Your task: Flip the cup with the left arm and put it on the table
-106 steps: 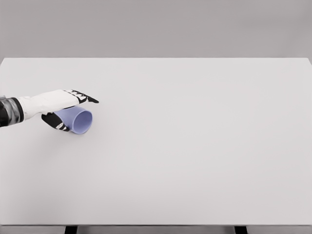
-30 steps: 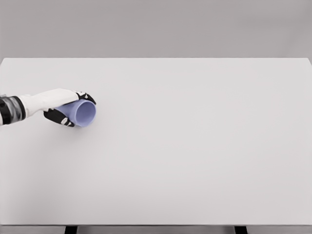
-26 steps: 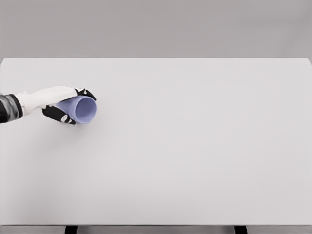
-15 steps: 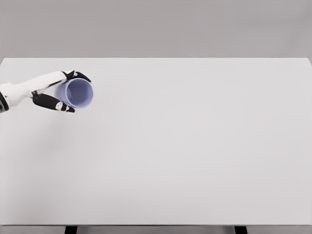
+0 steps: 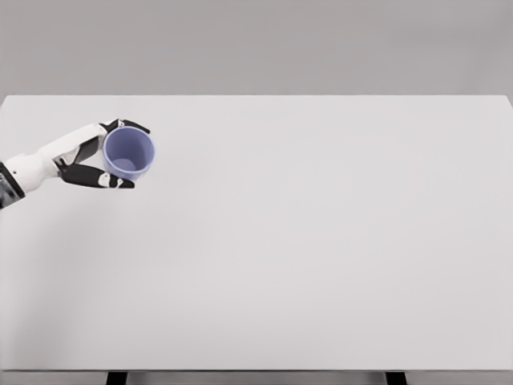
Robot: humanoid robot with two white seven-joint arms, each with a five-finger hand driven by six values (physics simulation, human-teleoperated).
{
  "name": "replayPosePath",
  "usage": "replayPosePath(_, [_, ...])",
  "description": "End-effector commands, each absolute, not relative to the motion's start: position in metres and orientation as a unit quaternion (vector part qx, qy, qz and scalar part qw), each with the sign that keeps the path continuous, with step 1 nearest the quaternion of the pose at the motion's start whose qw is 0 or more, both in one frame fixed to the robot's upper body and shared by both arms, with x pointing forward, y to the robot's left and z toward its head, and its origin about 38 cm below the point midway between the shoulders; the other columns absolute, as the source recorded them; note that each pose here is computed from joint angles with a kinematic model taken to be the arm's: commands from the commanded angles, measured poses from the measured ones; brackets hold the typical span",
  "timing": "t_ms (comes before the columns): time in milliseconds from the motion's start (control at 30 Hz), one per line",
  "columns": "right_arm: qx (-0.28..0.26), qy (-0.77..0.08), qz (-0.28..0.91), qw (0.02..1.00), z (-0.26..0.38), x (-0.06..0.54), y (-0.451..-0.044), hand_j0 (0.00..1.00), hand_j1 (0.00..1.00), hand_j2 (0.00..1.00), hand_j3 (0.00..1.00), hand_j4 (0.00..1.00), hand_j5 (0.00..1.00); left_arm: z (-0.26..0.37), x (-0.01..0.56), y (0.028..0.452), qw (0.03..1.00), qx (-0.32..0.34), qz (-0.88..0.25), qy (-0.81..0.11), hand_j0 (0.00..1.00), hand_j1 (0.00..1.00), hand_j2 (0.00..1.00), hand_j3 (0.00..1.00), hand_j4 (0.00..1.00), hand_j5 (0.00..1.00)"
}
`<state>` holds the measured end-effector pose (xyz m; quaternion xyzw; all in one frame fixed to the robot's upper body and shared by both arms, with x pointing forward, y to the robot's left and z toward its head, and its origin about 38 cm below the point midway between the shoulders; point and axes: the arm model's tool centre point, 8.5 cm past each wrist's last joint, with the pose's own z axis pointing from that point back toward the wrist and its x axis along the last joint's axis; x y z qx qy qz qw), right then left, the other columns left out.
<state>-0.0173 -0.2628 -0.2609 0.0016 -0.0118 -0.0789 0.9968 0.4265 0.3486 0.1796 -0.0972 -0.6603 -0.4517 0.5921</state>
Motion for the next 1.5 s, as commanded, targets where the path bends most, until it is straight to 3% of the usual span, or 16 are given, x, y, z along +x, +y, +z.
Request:
replayPosePath(0, [0.002,-0.012,-0.079,0.997,-0.261,-0.017,-0.263,1.0,1.0,1.0,1.0,1.0,1.0,0.176,0.429,0.348,0.596,-0.107,-0.431,-0.669,0.64,0.64,0.64,0.64,0.64,0.64])
replayPosePath(600, [0.002,-0.012,-0.079,0.997,-0.261,-0.017,-0.263,1.0,1.0,1.0,1.0,1.0,1.0,0.103,0.424,0.343,0.559,-0.126,-0.362,-0.735,0.65,0.65,0.65,0.65,0.65,0.65])
replayPosePath(1067, [0.002,-0.012,-0.079,0.997,-0.261,-0.017,-0.263,1.0,1.0,1.0,1.0,1.0,1.0,0.083,0.424,0.34,0.575,-0.185,-0.217,-0.767,0.65,0.65,0.65,0.65,0.65,0.65])
replayPosePath(1467, [0.002,-0.012,-0.079,0.997,-0.261,-0.017,-0.263,1.0,1.0,1.0,1.0,1.0,1.0,0.075,0.423,0.331,0.621,-0.227,-0.188,-0.727,0.66,0.66,0.66,0.66,0.66,0.66])
